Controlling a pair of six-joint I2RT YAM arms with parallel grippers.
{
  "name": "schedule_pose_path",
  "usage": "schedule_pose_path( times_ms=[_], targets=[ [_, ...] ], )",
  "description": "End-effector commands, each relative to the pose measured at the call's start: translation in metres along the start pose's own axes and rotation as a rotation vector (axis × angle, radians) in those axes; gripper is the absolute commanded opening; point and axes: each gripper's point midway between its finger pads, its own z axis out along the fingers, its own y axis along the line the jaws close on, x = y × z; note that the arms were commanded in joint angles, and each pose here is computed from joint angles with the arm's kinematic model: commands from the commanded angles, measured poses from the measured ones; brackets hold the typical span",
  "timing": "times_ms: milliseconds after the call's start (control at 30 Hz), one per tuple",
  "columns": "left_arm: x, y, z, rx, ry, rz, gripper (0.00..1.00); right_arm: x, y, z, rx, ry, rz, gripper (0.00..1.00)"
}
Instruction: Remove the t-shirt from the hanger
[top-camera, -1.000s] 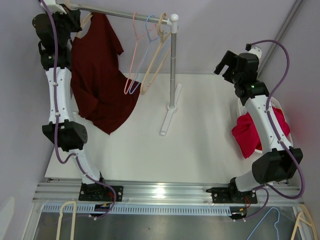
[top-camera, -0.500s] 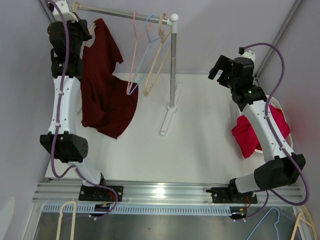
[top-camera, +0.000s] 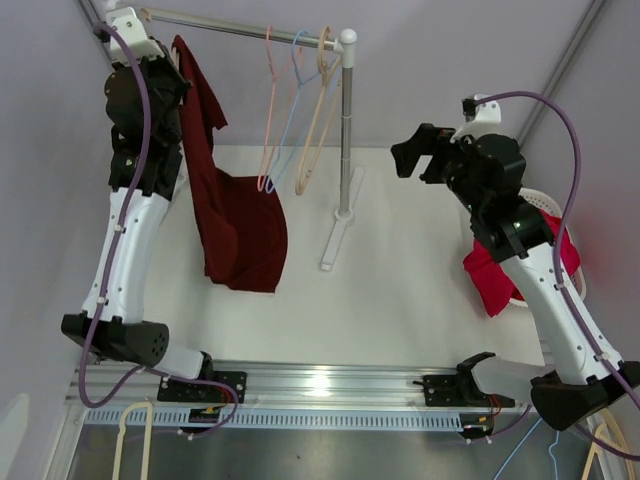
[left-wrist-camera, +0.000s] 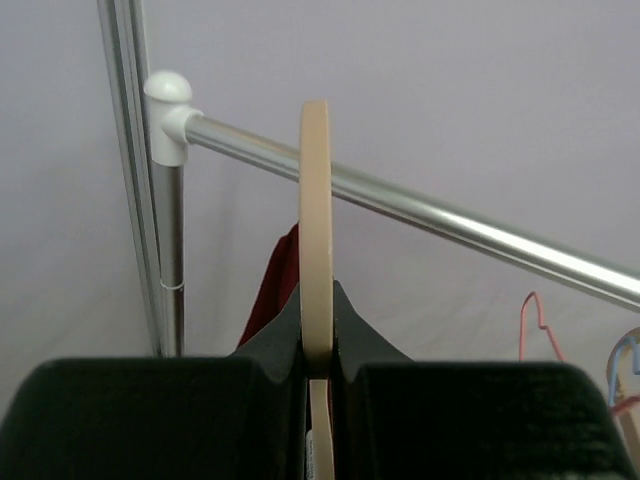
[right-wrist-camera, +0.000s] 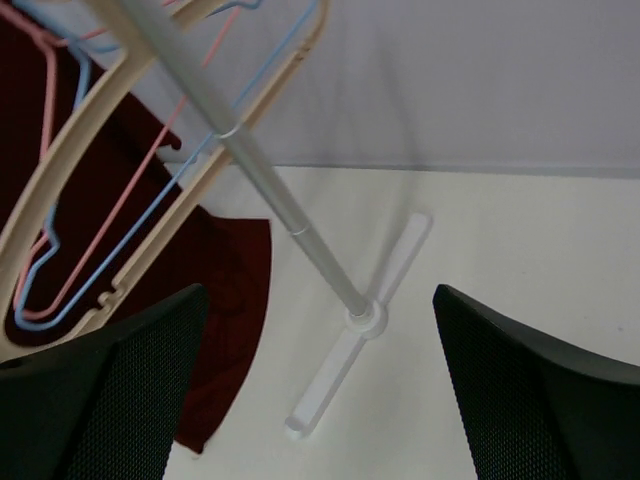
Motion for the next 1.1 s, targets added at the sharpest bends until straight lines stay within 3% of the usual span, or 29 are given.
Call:
schedule_pose_path(
  times_ms=[0, 133, 233, 367, 567, 833, 1067],
  targets=[
    [-0.081, 0.013, -0.029, -0.072, -0.235, -0.017, 0.01, 0.007, 0.037, -0.004, -0.145, 0.007, -0.094, 0.99],
    [-0.1, 0.007, -0.035, -0.07, -0.239, -0.058, 0.01, 0.024, 0.069, -0.007, -0.294, 0.058, -0.104, 0.99],
    [-0.088, 0.003, -0.044, -0.133, -0.16, -0.061, 0.01, 0.048, 0.112, -0.015, -0.455, 0.112, -0.157, 0.99],
    [-0.08, 0.02, -0.059, -0.384, -0.098, -0.024, 0.01, 0.084, 0.16, -0.028, -0.605, 0.167, -0.274, 0.99],
    [-0.059, 0.02, -0.075, -0.477, -0.015, -0.022, 0.01, 0.104, 0.216, -0.063, -0.846, 0.129, -0.274, 0.99],
    [-0.038, 0.02, -0.101, -0.506, 0.05, 0.004, 0.01, 0.097, 0.269, -0.087, -0.973, -0.002, -0.223, 1.0],
    [-0.029, 0.014, -0.108, -0.486, 0.067, 0.013, 0.01, 0.106, 0.301, -0.086, -1.0, -0.015, -0.219, 0.98]
  ],
)
